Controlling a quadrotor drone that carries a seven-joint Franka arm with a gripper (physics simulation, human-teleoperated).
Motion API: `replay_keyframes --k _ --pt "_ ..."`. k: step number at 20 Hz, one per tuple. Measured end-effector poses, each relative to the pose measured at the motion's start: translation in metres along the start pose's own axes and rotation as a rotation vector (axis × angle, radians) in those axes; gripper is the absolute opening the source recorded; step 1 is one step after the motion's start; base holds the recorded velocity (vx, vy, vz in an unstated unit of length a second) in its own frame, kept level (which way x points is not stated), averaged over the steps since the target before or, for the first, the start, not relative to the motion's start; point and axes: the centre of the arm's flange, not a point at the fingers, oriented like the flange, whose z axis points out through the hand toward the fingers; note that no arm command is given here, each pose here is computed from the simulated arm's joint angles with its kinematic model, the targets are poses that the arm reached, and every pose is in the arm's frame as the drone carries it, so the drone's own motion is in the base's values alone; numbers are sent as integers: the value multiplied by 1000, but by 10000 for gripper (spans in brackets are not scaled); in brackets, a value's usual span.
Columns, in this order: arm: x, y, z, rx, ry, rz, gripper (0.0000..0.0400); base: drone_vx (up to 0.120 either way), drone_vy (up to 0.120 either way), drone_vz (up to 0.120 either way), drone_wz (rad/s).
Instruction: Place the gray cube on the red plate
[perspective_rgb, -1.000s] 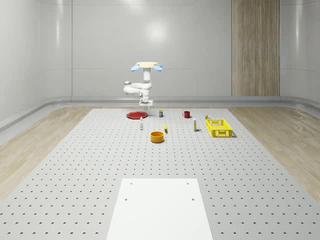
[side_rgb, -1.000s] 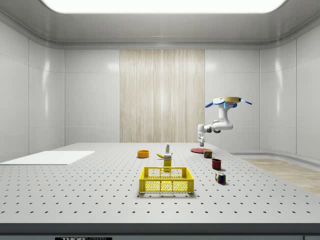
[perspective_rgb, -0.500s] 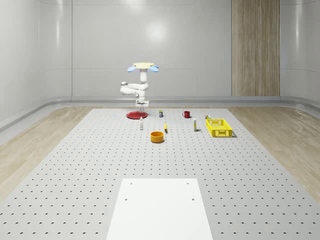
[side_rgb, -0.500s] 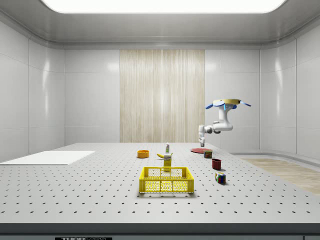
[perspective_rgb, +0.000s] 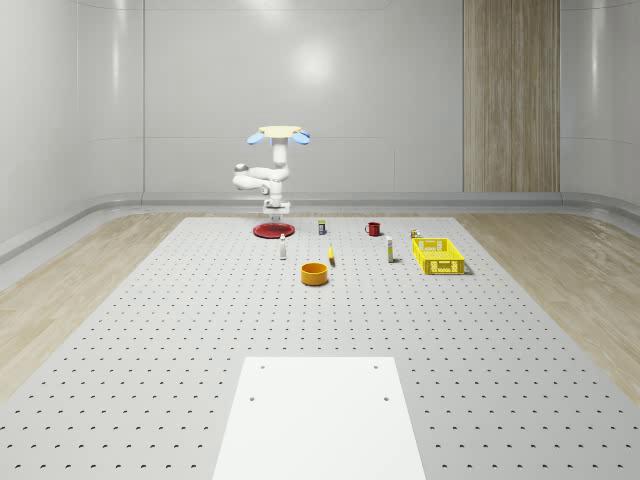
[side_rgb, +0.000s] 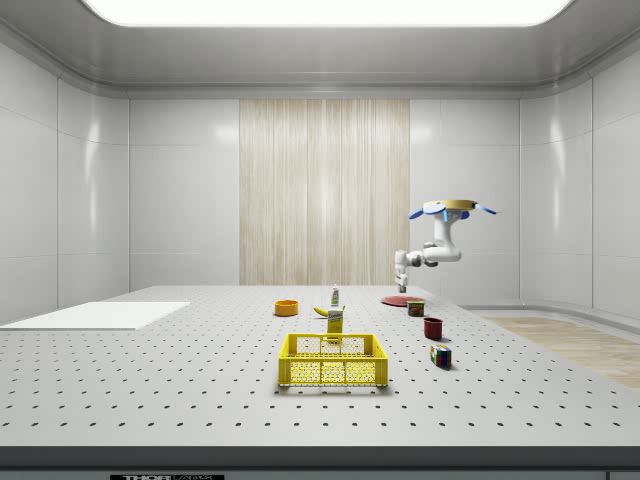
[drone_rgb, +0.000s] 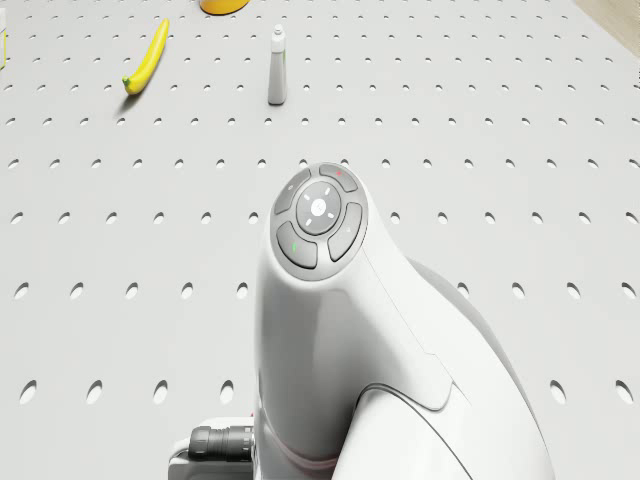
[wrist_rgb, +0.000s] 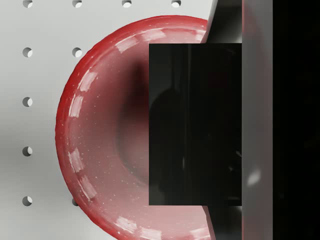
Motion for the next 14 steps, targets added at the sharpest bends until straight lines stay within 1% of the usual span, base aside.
replay_keyframes --k 4,12,14 --pt "0 0 11 0 0 0 250 0 0 0 0" --pt "0 0 43 0 0 0 250 0 0 0 0" --pt "0 0 48 0 0 0 309 0 0 0 0"
